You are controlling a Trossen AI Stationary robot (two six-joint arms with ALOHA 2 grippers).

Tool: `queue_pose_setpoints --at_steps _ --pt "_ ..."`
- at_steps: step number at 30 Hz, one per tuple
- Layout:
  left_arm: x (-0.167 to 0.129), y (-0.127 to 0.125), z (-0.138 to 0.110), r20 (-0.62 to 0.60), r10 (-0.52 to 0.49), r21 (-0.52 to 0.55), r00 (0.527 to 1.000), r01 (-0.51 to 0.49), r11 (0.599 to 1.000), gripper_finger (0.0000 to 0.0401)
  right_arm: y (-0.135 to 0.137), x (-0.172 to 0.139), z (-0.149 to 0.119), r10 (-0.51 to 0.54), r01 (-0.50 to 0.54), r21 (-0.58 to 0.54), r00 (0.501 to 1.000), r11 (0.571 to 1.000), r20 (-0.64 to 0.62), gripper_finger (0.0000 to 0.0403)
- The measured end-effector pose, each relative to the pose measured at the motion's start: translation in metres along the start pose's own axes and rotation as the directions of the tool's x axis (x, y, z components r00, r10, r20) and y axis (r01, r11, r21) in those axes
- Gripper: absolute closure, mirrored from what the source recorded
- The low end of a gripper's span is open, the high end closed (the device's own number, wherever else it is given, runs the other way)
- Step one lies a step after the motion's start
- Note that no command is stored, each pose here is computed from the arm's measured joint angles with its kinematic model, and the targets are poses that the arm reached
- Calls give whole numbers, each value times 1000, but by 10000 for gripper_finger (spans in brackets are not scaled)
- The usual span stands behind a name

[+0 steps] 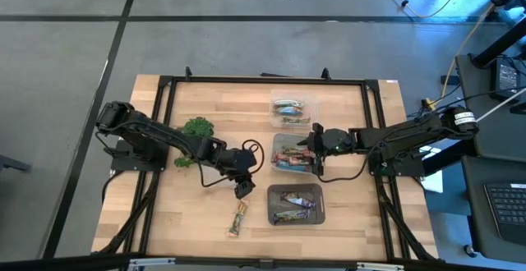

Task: Pick and place Granola Bars by type
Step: Put the yellow granola bar into the transparent bin

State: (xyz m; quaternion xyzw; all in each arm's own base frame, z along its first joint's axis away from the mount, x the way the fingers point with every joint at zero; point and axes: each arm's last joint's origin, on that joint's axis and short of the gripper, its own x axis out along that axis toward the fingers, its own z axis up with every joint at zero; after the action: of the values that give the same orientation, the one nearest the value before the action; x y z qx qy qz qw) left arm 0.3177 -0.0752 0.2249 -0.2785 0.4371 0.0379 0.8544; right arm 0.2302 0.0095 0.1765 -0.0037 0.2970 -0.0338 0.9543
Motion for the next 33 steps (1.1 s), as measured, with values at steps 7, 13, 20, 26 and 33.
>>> queue_pose_setpoints --at_steps 7,13,20,26,33 --pt "0 1 0 5 14 -2 1000 -14 1000 207 0 0 0 0 0 0 1000 1000 0 153" --pt "0 2 2 18 16 -13 1000 -16 1000 207 0 0 0 0 0 0 1000 1000 0 153" --pt "0 2 3 16 8 2 1000 -8 1000 206 0 0 0 0 0 0 1000 1000 0 153" --pt "0 2 3 23 18 28 1000 -19 999 181 0 0 0 0 0 0 1000 1000 0 153" --pt "0 2 3 23 17 92 1000 -19 996 130 0 0 0 0 0 0 1000 1000 0 153"
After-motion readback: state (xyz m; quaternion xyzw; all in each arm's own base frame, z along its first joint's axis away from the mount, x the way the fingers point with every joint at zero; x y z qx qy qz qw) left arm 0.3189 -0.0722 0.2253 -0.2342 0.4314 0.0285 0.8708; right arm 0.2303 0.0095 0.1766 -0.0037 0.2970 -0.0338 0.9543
